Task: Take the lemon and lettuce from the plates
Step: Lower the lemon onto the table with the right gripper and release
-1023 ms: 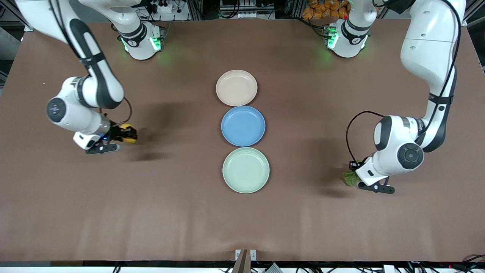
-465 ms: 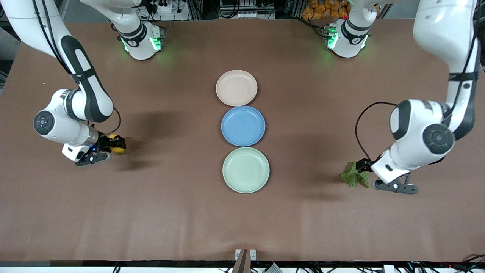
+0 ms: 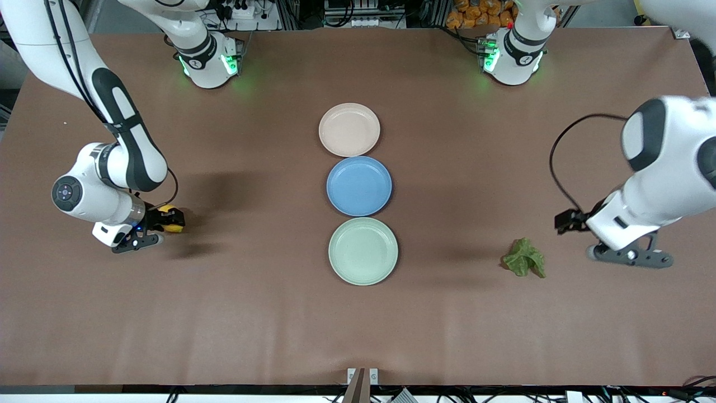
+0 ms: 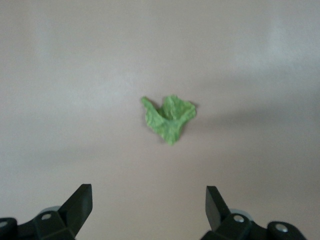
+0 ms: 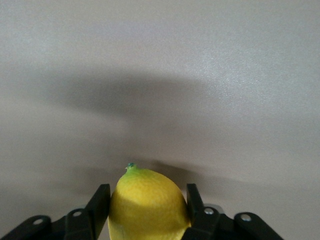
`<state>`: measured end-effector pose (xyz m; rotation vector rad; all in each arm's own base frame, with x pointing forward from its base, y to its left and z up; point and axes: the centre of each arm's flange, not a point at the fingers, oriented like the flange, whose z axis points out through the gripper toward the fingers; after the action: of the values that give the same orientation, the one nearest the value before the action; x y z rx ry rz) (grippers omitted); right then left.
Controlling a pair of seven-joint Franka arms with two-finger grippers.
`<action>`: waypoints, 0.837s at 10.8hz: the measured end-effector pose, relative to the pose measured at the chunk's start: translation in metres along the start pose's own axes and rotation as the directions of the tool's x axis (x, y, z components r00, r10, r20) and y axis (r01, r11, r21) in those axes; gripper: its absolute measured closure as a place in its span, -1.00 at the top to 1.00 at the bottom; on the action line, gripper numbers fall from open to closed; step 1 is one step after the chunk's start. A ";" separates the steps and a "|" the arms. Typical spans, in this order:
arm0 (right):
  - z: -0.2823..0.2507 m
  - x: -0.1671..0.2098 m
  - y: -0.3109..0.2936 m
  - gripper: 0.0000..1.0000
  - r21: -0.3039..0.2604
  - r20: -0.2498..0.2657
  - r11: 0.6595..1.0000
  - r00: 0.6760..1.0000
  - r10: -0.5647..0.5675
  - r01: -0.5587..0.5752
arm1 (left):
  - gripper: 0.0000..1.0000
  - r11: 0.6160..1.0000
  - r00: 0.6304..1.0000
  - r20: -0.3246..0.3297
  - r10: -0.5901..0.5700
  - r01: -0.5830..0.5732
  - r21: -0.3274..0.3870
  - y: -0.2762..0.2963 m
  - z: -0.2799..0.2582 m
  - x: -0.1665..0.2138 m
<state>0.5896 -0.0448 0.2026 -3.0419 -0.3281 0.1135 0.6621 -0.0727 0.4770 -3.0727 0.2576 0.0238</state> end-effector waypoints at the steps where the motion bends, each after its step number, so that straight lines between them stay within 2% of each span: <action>1: 0.000 0.000 0.000 0.53 0.001 0.001 1.000 1.000 0.008 -0.008 | 1.00 1.000 1.000 0.003 0.003 -0.003 0.001 0.003 -0.020 -0.005; 3: -0.001 0.001 0.000 0.99 0.000 -0.002 1.000 1.000 0.008 -0.008 | 1.00 1.000 0.999 -0.045 0.004 -0.004 0.007 0.005 -0.063 -0.018; 6: -0.015 0.009 0.001 1.00 -0.008 -0.031 1.000 0.999 0.007 -0.007 | 1.00 1.000 0.993 -0.119 -0.015 0.017 0.017 -0.006 -0.115 -0.039; 9: -0.056 0.011 -0.002 1.00 -0.016 -0.061 1.000 0.998 0.000 -0.001 | 1.00 0.998 0.985 -0.161 -0.056 0.059 0.012 -0.018 -0.142 -0.053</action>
<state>0.6045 -0.0443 0.2580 -3.0541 -0.3253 0.0185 0.6139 -0.0546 0.6207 -3.0668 0.1751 -0.2280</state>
